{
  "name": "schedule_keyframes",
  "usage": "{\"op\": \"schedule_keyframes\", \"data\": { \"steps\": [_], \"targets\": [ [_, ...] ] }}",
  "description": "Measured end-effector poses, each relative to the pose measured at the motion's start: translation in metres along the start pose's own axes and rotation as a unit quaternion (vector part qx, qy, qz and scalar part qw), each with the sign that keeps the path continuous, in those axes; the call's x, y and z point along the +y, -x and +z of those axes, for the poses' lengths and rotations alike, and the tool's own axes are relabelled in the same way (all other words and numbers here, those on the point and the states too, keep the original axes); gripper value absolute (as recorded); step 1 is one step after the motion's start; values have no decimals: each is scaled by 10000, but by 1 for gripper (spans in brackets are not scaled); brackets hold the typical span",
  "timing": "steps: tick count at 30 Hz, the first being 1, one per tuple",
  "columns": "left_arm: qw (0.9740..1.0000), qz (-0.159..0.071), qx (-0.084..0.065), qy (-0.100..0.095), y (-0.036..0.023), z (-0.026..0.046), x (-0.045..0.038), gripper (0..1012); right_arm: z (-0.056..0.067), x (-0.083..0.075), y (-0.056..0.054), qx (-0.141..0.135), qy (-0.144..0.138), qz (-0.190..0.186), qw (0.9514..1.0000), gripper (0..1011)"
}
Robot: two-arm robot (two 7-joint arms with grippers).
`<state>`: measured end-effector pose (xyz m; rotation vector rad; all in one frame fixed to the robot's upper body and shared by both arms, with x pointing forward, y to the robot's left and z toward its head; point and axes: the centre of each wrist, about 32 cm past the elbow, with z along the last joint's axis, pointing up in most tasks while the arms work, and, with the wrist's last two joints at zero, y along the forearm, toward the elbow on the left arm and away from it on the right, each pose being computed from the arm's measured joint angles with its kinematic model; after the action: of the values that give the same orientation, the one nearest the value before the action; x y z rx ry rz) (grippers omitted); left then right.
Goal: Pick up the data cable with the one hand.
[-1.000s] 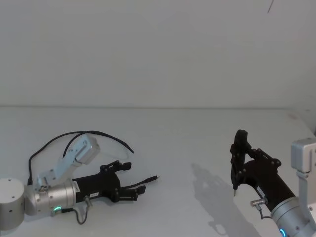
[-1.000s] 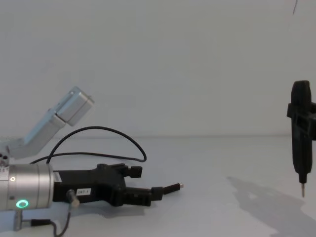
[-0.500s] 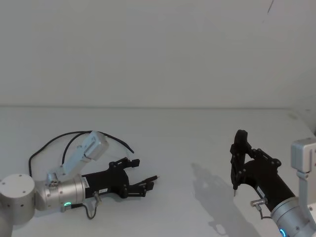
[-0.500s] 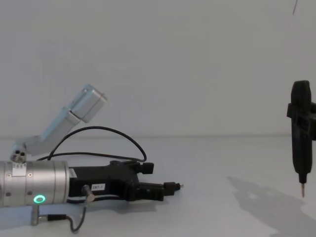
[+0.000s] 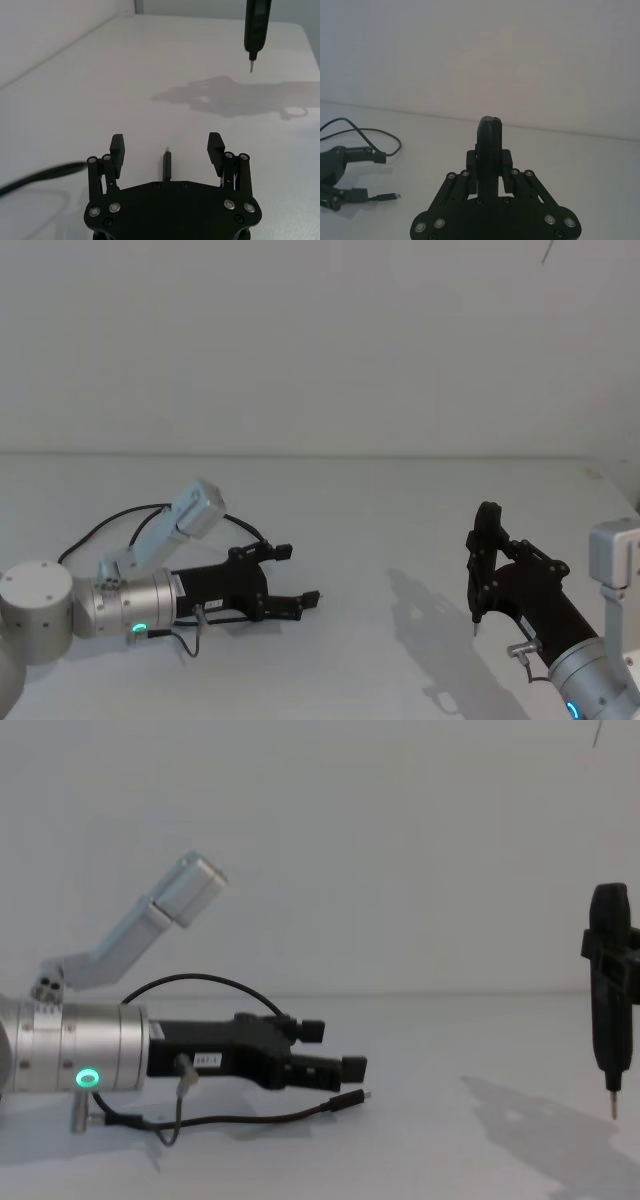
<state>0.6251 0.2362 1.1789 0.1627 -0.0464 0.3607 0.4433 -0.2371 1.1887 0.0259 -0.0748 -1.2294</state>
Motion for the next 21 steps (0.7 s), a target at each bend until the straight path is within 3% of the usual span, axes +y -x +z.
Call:
{"op": "schedule_keyframes", "data": {
  "steps": [11,21],
  "targets": [
    [9999,-118,-86,13,-68,255,39,1001,0,0,0,0,-1,0,10000,279],
    [9994,-292,12,-206,-84,273,57,1002,0,0,0,0,0,0,10000,279]
  ]
}}
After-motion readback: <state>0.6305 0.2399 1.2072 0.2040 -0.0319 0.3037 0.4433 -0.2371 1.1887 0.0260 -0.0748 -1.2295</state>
